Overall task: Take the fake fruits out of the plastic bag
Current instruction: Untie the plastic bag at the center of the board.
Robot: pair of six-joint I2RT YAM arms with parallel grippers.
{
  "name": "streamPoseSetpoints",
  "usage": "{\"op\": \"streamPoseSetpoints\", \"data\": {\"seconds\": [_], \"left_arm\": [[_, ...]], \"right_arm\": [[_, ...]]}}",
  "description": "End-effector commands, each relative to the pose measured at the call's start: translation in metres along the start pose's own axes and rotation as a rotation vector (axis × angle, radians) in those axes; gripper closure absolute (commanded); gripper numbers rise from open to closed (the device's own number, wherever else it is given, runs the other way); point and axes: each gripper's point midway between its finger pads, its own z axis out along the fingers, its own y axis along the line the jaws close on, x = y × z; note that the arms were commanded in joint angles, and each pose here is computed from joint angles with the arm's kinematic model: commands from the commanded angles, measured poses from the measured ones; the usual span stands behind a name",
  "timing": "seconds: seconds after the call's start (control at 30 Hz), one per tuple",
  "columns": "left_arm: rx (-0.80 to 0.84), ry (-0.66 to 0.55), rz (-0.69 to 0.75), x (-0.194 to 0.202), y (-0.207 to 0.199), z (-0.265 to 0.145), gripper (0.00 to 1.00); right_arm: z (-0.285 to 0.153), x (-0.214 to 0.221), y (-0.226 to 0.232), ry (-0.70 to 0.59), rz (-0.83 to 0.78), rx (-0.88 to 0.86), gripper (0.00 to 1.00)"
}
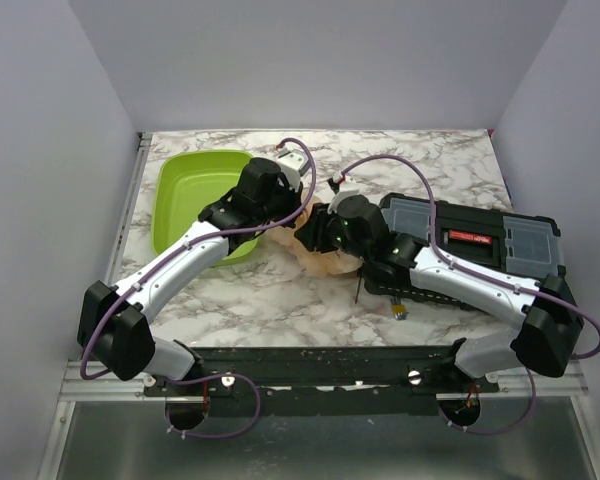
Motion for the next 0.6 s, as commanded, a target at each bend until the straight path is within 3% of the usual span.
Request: {"op": "streamPoseSetpoints", "data": {"seconds": [0.0, 0.27, 0.57], "left_arm": [[0.015, -0.016, -0.007, -0.012, -0.005, -0.006, 1.0], [-0.021, -0.02, -0.008, -0.015, 0.001, -0.008, 1.0], [-0.094, -0.045, 0.019, -0.022, 0.013, -0.017, 1.0]], "right_arm": [[0.007, -0.014, 0.013, -0.044, 0.005, -0.036, 0.65], [0.002, 0.003, -0.001, -0.014, 0.005, -0.006, 0.97], [-0.026, 0.029, -0.023, 0.036, -0.015, 0.025, 0.99]]}}
